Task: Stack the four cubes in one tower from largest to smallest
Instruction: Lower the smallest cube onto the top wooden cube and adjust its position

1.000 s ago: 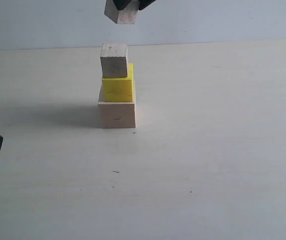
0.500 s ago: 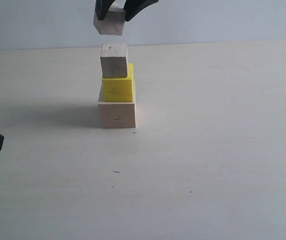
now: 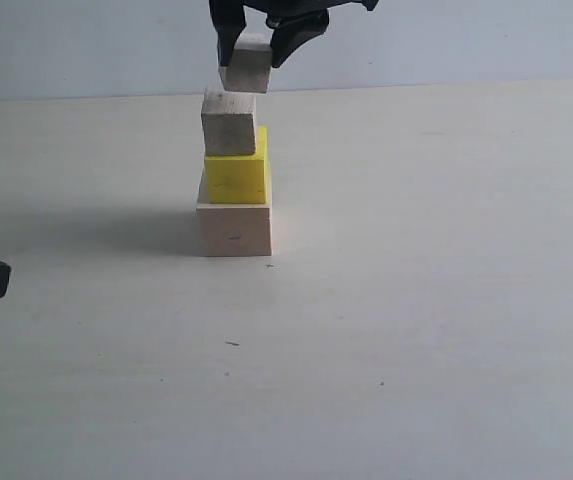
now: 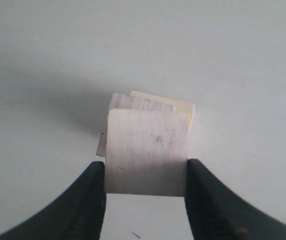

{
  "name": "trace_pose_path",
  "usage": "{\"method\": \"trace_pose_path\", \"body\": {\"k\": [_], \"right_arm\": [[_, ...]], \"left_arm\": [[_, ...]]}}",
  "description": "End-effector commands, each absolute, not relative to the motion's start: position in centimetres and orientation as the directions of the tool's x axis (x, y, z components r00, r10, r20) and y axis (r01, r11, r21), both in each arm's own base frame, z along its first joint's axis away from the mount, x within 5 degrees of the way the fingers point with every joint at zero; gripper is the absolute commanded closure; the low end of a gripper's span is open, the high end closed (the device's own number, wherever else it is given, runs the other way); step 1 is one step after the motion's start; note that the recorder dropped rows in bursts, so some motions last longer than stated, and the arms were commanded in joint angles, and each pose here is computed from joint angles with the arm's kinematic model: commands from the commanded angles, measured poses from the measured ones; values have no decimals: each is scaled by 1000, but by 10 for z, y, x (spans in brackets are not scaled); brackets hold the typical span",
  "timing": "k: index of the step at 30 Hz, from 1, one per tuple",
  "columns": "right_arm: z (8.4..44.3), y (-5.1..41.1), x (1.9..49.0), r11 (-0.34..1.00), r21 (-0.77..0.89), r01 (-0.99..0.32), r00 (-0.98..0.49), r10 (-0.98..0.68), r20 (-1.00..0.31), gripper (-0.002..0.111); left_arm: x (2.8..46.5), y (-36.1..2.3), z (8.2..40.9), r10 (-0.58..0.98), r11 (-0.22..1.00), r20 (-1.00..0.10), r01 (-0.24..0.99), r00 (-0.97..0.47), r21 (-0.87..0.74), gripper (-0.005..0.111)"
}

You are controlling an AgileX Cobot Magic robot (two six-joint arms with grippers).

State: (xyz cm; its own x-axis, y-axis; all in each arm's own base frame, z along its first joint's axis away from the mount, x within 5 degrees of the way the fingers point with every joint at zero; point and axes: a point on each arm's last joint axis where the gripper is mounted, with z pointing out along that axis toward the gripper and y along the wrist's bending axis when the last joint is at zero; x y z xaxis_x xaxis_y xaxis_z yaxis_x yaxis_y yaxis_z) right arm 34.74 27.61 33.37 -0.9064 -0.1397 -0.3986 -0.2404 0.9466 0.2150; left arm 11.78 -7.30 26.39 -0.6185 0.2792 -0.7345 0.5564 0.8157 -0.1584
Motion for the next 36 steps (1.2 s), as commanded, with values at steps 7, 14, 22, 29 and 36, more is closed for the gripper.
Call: {"method": "trace_pose_path", "body": {"k": [7,14,22,29,36], "right_arm": [[347,295,333,963,208,-173,-885,-59,-462,108],[347,296,333,965,211,-154,-886,-41,-462,108],[337,300,336,968,199,-152,-894,-48,-446,108],[329,300,341,976,165,-143,-891,-54,-452,108],[329,300,341,978,162,-131,-889,-44,-456,108]], "left_arm": [[114,-77,266,237,810,-729,544,-642,-216,107],[110,-82,266,254,786,-722,572,-644,-233,107],[107,-86,266,263,765,-719,594,-643,-250,107],[106,-87,266,263,760,-711,594,-652,-264,107],[106,-87,266,264,759,-710,595,-653,-265,107]]}}
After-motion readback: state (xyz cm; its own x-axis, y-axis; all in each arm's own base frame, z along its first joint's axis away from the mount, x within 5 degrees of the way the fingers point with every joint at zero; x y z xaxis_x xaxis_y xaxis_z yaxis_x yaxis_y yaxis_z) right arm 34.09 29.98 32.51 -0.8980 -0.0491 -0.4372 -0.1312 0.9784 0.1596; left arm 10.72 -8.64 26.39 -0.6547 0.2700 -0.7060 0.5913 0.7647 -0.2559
